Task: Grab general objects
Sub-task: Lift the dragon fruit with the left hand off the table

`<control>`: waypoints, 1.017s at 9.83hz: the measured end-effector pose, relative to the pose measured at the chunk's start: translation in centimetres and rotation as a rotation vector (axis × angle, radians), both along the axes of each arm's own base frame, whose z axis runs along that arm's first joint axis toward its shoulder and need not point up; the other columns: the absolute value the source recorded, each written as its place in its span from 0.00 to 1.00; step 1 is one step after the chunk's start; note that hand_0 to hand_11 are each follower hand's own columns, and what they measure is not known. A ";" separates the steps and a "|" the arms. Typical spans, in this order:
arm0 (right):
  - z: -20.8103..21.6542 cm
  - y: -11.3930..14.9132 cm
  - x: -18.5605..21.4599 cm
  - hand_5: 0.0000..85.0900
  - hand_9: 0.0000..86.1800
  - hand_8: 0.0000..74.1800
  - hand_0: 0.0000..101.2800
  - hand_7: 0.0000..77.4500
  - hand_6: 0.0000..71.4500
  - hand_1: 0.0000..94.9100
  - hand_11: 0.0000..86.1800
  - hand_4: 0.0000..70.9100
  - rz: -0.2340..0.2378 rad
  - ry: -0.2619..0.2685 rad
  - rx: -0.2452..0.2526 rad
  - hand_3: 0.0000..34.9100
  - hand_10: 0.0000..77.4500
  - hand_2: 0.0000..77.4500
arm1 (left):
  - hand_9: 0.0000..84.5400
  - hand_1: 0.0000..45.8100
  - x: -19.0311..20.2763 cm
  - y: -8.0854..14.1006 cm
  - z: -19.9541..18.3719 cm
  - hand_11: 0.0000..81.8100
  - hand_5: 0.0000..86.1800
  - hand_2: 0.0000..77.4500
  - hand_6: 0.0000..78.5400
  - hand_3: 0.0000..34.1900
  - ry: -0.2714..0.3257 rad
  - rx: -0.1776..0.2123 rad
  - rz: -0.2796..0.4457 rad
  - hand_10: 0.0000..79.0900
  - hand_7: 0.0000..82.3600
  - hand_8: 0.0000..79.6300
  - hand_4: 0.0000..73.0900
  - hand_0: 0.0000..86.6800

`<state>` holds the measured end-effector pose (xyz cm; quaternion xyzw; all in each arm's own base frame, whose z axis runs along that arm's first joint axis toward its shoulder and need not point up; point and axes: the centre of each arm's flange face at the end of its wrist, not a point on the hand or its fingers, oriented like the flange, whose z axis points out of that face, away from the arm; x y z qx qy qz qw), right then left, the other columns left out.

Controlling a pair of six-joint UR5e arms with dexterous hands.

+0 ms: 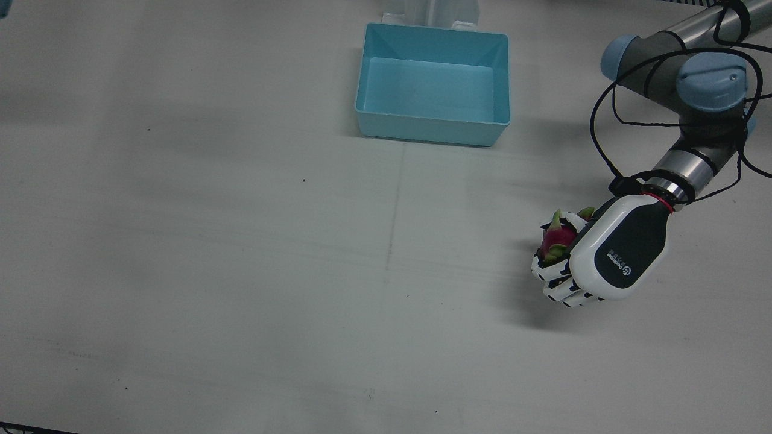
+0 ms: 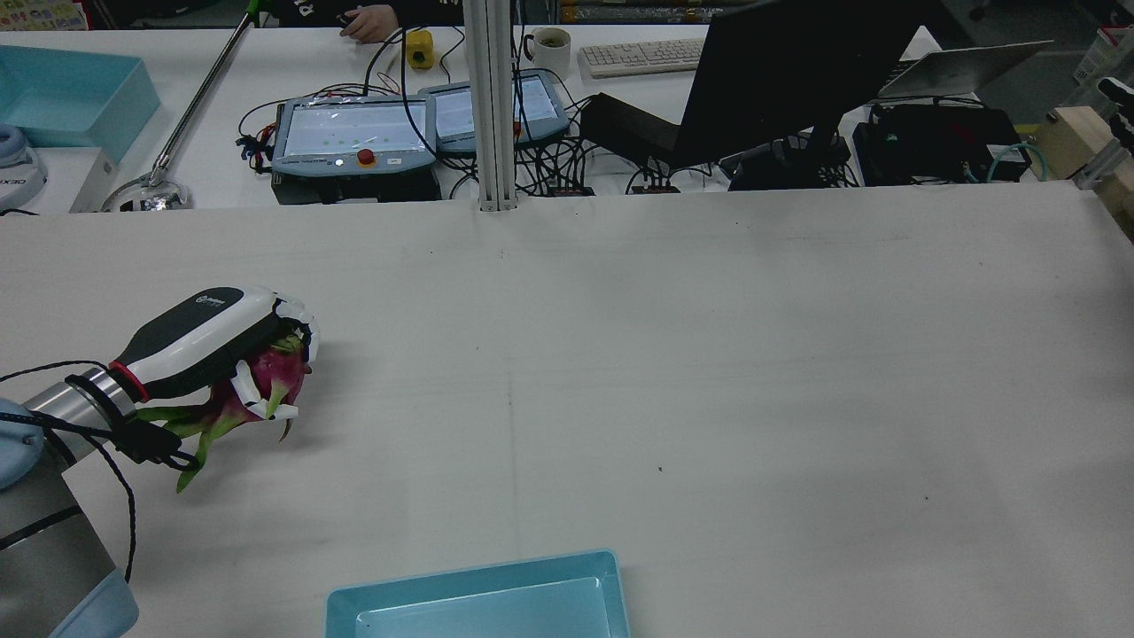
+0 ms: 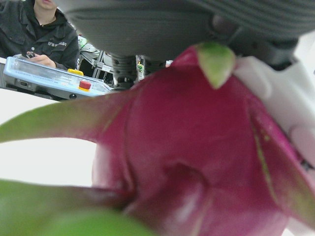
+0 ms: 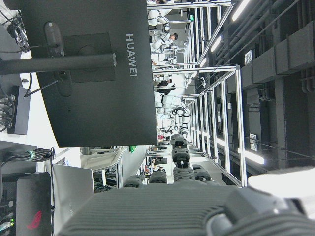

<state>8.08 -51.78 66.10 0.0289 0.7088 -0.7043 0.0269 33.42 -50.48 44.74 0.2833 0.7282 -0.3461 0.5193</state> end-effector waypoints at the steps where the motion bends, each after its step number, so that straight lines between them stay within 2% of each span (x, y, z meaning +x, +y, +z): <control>1: 0.0 0.0 0.0 0.00 0.01 0.00 0.00 0.00 0.00 0.06 0.01 0.00 0.000 0.000 0.000 0.00 0.00 0.02 | 0.70 0.00 -0.4 -0.3 0.0 0.93 0.53 0.53 0.59 0.01 0.039 -0.028 0.025 0.66 0.70 0.60 0.62 0.54; 2: 0.0 0.0 0.0 0.00 0.01 0.00 0.00 0.00 0.00 0.06 0.01 0.00 0.000 0.000 0.000 0.00 0.00 0.02 | 0.71 0.00 -1.5 -1.2 -0.3 0.93 0.53 0.56 0.59 0.01 0.078 -0.045 0.052 0.66 0.70 0.61 0.62 0.54; 3: 0.0 0.0 0.0 0.00 0.01 0.00 0.00 0.00 0.00 0.06 0.01 0.00 0.000 0.000 0.000 0.00 0.00 0.02 | 0.71 0.00 -2.8 -2.4 -1.1 0.93 0.53 0.56 0.59 0.01 0.122 -0.051 0.088 0.66 0.70 0.61 0.62 0.54; 5: 0.0 0.0 0.0 0.00 0.01 0.00 0.00 0.00 0.00 0.06 0.01 0.00 -0.001 0.000 -0.001 0.00 0.00 0.02 | 0.71 0.00 -4.2 -4.4 -3.9 0.93 0.53 0.63 0.60 0.01 0.233 -0.054 0.186 0.66 0.70 0.62 0.62 0.52; 8: 0.0 0.0 0.0 0.00 0.01 0.00 0.00 0.00 0.00 0.06 0.01 0.00 0.000 0.000 -0.001 0.00 0.00 0.02 | 0.71 0.00 -3.2 -5.3 -8.0 0.93 0.53 0.65 0.60 0.00 0.444 -0.058 0.375 0.66 0.70 0.62 0.62 0.52; 10: 0.0 0.0 0.0 0.00 0.01 0.00 0.00 0.00 0.00 0.06 0.01 0.00 0.000 0.000 -0.001 0.00 0.00 0.02 | 0.71 0.00 -1.9 -5.4 -11.7 0.93 0.53 0.65 0.60 0.00 0.534 -0.057 0.500 0.66 0.70 0.62 0.62 0.52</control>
